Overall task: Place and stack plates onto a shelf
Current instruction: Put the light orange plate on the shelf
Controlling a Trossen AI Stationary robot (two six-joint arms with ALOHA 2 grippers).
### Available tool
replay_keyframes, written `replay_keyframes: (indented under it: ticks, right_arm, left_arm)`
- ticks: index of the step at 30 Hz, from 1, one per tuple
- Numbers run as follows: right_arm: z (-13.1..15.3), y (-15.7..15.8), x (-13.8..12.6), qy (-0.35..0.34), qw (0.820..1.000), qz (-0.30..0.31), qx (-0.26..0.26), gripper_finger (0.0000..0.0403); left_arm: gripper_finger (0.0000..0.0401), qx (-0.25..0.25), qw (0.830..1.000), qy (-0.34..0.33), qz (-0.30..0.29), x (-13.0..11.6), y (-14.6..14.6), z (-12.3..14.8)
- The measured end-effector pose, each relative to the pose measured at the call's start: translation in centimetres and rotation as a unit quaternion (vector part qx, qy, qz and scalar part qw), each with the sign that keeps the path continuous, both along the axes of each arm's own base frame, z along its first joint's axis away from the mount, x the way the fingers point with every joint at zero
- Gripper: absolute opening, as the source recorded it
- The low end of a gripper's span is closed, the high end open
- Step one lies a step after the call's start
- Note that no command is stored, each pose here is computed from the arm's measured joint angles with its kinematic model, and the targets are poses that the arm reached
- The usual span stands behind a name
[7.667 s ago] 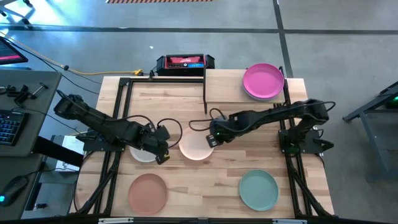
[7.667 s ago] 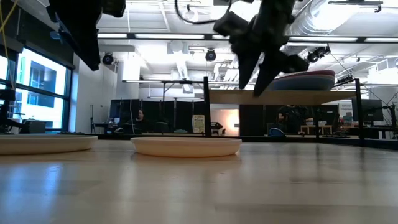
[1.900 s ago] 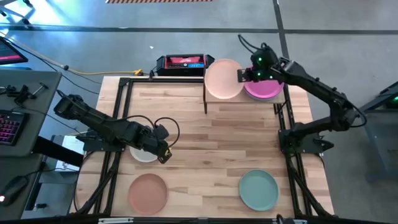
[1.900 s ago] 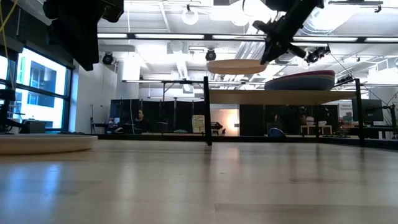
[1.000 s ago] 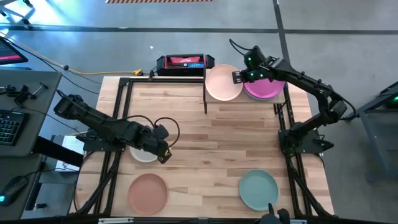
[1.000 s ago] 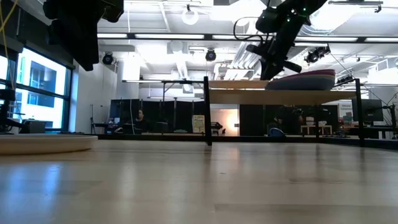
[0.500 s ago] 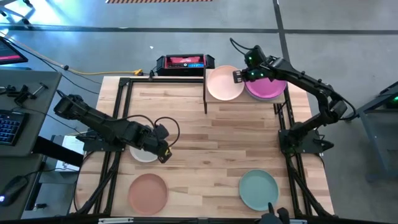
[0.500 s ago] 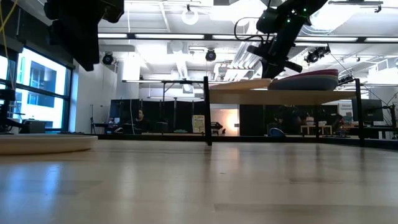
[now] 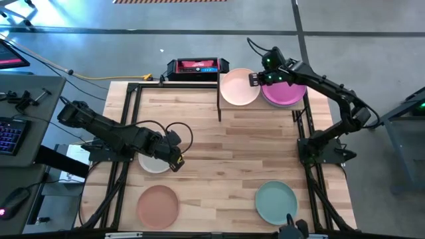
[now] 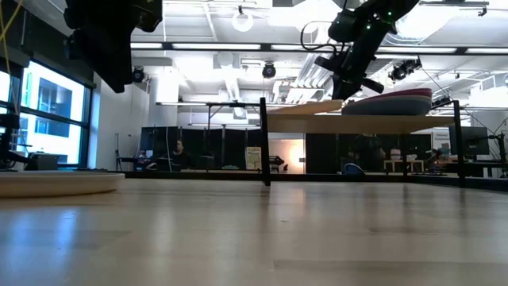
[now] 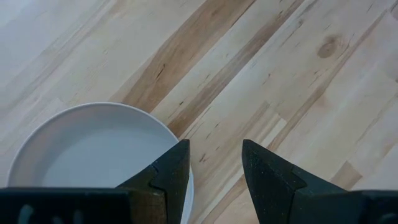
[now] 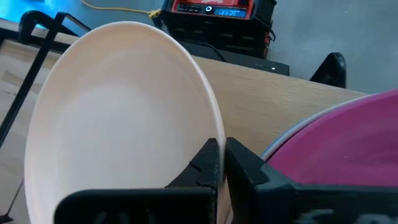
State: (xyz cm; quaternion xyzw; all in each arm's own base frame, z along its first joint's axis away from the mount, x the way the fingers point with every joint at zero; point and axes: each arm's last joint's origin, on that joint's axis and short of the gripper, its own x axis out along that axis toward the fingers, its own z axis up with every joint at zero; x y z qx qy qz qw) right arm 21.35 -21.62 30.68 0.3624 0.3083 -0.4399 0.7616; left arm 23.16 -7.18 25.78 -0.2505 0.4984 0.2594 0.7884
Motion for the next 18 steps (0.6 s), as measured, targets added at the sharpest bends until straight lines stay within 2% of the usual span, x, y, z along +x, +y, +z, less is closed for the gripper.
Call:
replay_keyframes:
  ticks: [11,18]
  right_arm:
    - [-2.1,-1.1,0.9,-0.01,0.998,0.026,0.061,0.0001]
    - [-2.2,-1.0,0.8,-0.004,0.998,0.011,0.065,0.0001]
  left_arm:
    - [0.0138,-0.001,1.0,0.001,-0.001,0.0,0.0,0.0]
    - [0.0138,0.001,1.0,0.002,-0.007,0.0,0.0,0.0]
